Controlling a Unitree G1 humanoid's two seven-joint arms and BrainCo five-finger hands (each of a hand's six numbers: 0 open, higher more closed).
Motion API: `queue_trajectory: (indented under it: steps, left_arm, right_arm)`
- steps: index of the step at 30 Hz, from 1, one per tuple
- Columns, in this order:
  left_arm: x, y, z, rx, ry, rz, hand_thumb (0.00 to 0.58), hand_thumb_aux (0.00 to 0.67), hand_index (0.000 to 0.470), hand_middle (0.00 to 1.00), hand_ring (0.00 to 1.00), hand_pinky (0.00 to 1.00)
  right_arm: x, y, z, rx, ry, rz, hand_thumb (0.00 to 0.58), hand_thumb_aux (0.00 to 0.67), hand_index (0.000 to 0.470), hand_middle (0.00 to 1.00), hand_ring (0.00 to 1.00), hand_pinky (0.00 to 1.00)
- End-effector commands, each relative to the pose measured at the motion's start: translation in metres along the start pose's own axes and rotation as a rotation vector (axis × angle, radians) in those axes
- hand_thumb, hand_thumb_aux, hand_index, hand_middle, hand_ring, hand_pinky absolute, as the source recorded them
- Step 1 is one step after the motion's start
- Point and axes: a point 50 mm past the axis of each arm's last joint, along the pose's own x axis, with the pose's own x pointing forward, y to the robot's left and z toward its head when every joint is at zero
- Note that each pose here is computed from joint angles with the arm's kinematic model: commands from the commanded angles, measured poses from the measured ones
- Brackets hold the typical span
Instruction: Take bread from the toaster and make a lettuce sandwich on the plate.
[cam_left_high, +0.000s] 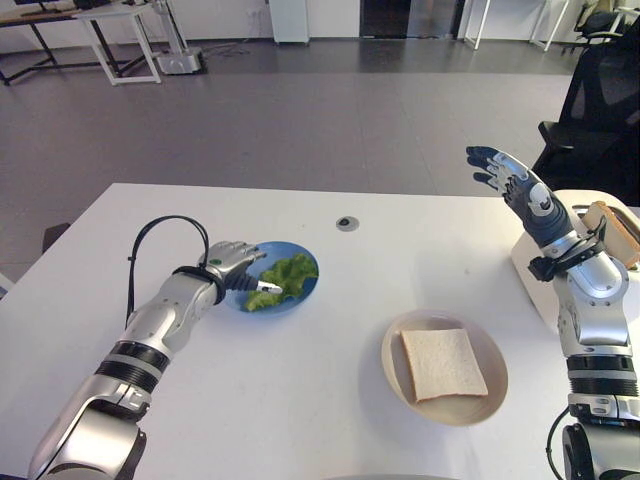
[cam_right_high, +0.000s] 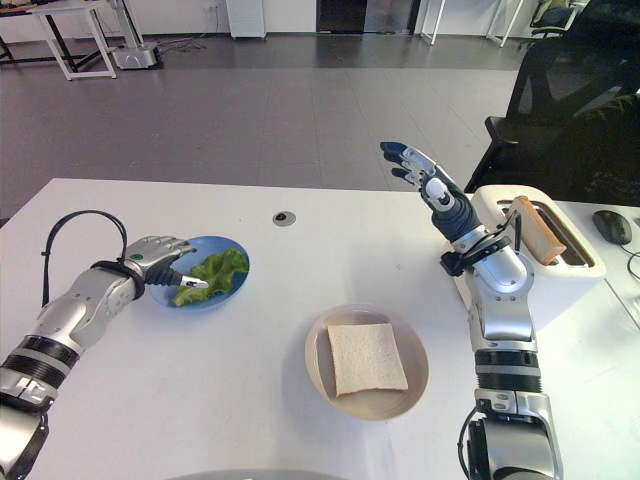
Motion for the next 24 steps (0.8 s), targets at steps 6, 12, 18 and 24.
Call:
queue_trajectory:
  steps: [6,12,18,24]
  left_arm:
    - [0.002,-0.020,0.008,-0.036,-0.059,-0.119,0.571,0.589,0.413,0.00,0.00,0.00]
    - [0.005,-0.022,0.009,-0.050,-0.076,-0.128,0.580,0.670,0.470,0.00,0.00,0.00]
    - [0.013,-0.012,0.021,-0.075,-0.182,-0.006,0.580,0.670,0.470,0.00,0.00,0.00]
    - [0.006,0.036,0.014,-0.042,-0.210,0.297,0.580,0.670,0.470,0.00,0.00,0.00]
  right_arm:
    - [-0.004,-0.002,0.002,0.006,0.015,-0.004,0.000,0.000,0.000,0.00,0.00,0.00]
    - [-0.003,0.001,0.007,-0.001,0.013,0.007,0.000,0.000,0.000,0.00,0.00,0.00]
    - [-0.002,0.003,0.008,-0.011,0.034,0.012,0.000,0.000,0.000,0.00,0.00,0.00]
    - [-0.001,-0.002,0.005,-0.013,0.056,-0.028,0.000,0.000,0.000,0.00,0.00,0.00]
